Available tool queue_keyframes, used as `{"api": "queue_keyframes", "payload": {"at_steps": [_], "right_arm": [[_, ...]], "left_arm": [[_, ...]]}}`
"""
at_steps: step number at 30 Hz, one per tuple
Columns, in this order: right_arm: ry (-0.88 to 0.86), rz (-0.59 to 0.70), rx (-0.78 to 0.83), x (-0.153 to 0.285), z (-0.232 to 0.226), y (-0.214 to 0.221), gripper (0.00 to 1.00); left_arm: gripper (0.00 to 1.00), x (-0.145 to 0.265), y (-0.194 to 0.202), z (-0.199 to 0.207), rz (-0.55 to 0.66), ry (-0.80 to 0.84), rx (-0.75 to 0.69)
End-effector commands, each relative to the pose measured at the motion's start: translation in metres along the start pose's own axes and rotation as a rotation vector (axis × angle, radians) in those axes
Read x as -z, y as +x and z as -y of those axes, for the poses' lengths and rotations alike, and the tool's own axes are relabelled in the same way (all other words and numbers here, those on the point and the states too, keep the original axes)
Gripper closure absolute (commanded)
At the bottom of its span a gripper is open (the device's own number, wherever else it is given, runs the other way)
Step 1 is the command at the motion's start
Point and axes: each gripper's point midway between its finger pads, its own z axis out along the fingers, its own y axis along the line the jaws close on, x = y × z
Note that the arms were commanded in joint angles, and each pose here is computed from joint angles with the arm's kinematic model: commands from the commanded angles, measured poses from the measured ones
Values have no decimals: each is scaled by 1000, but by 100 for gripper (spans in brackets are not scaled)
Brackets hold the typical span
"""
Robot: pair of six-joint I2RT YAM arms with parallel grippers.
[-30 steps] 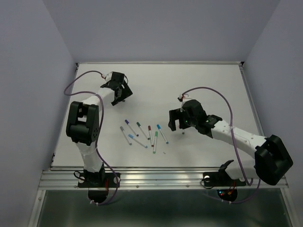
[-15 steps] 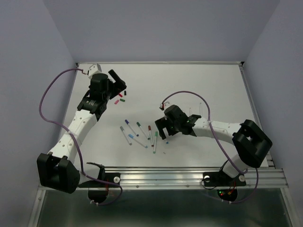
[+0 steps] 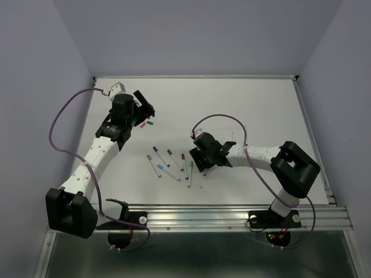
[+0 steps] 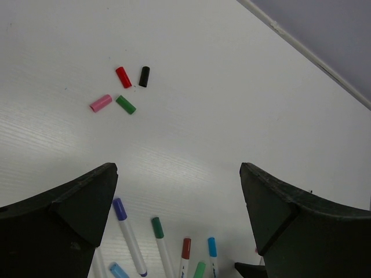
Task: Open the pen caps
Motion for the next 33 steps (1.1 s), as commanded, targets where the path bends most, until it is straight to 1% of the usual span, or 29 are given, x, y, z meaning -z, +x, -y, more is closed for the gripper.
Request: {"api": "queue_keyframes", "payload": {"at_steps": [1,2,3,4,5,6,7,8,10,12,13,16,18,19,23,24,29,31,33], "right_arm": [[8,-9,-15,-4,-3,0,39],[15,-10,-19,-3,-1,1,53],[19,-2,-23,-2,-1,-1,58],[22,-4,-27,-2,1,1,66],[26,1,-32,0,1,0,66],[25,4,-34,1,1,0,71],[24,16,-47,4,1,-2,73],[26,21,-49,6,2,-2,78],[23,41,-60,12,2,-5,82],[18,63,-68,16,2,-9,92],[9,90,-72,23,1,-15,95],[-11,167,-84,39,-1,-31,99],[-19,206,-91,49,-1,-40,99],[-20,230,-92,55,-1,-46,99],[-50,361,-110,89,-2,-74,99],[-59,386,-113,95,-3,-80,99],[-120,522,-128,132,-8,-104,99],[-179,595,-130,151,-15,-115,99],[-222,640,-124,163,-21,-121,99]], "left_arm": [[1,5,-9,2,39,16,-12],[1,5,-8,2,37,17,-12],[1,5,-8,2,35,17,-13],[1,4,-8,4,35,22,-14],[1,4,-7,4,30,25,-16],[1,4,-7,5,30,28,-15],[1,3,-6,6,26,39,-18],[1,2,-5,7,20,46,-21],[1,2,-2,10,8,66,-24],[1,2,2,14,-9,93,-33],[1,1,4,16,-16,103,-37],[1,4,5,24,-22,153,-39],[1,6,4,29,-20,181,-41],[1,9,10,34,-47,221,-49],[1,18,11,50,-50,320,-61],[1,22,17,56,-77,359,-66],[1,38,33,89,-104,536,-87],[1,48,48,107,-144,610,-106],[1,58,61,124,-170,681,-122]]}}
